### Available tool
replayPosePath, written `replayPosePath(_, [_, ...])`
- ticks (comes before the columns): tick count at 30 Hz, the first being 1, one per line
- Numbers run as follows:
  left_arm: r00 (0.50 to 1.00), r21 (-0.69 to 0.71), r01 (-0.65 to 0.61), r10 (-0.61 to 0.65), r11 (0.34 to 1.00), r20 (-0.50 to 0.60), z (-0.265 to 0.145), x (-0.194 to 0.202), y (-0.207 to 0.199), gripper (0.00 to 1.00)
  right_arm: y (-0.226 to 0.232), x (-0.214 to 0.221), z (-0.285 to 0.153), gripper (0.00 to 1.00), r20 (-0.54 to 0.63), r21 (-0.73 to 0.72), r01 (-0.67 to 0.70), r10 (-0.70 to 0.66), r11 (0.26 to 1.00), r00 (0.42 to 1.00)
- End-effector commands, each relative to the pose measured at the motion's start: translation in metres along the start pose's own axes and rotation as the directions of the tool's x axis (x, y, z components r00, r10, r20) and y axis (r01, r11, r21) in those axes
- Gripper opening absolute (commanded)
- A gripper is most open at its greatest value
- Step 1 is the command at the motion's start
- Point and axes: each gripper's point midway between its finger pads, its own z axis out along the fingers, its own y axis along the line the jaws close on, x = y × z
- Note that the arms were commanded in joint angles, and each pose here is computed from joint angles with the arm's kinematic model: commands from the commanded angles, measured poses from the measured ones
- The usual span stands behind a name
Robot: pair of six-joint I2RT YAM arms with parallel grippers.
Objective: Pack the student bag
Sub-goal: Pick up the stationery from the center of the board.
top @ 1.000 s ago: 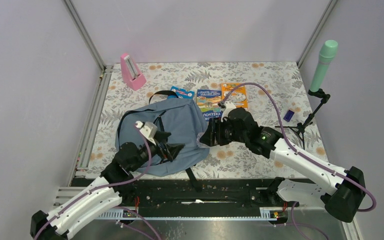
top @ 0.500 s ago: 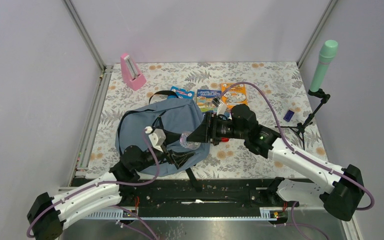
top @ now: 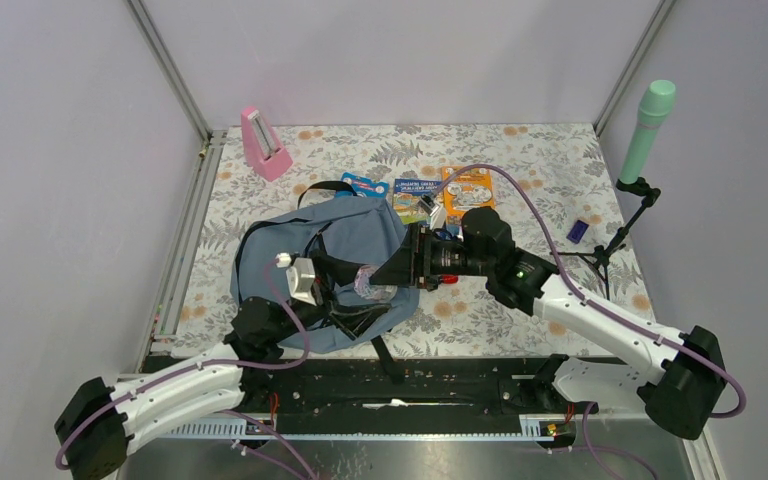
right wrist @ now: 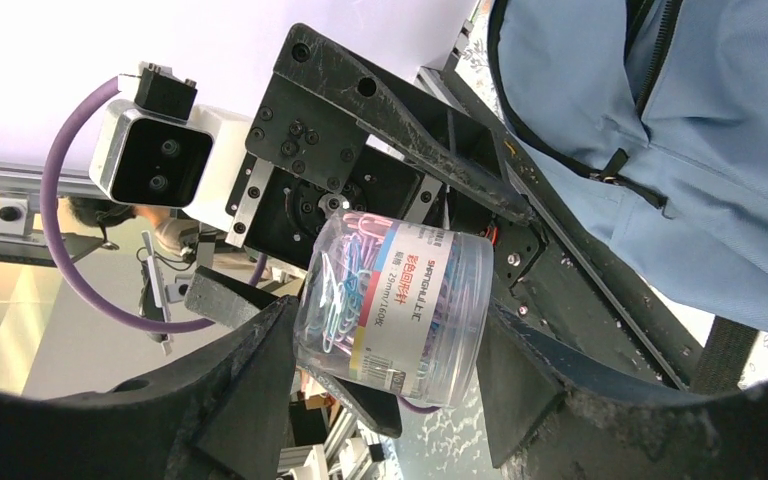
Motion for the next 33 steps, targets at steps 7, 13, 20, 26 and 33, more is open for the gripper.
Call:
replayPosePath(7, [0.991, 0.090, 0.034, -0.045, 0.995, 0.127, 0.010, -0.030, -0.018, 0.96, 0.026, 0.000, 0.002, 0.40, -0.024, -0.104, 0.010, -0.012, 0.995, 1.000])
replayPosePath(13, [0.989, 0.043, 0.090, -0.094, 0.995, 0.117, 0.015, -0.028, -0.008, 0.81, 0.023, 0.002, 0.004, 0.40, -0.032, -0.103, 0.000, -0.003, 0.995, 0.999])
replayPosePath(20, [0.985, 0.048, 0.128, -0.133, 0.991, 0.110, 0.021, -0.025, -0.008, 0.53, 0.018, 0.003, 0.005, 0.46, -0.031, -0.092, -0.005, 0.002, 0.996, 1.000])
replayPosePath(26, [0.983, 0.042, 0.131, -0.136, 0.990, 0.128, 0.021, -0.028, -0.007, 0.32, 0.013, 0.005, 0.005, 0.63, -0.021, -0.089, -0.011, 0.010, 0.996, 1.000])
replayPosePath(33, [0.979, 0.000, 0.160, -0.159, 0.987, 0.125, 0.020, -0.022, 0.001, 0.13, 0.009, 0.003, 0.006, 0.85, -0.003, -0.083, -0.009, 0.009, 0.997, 1.000])
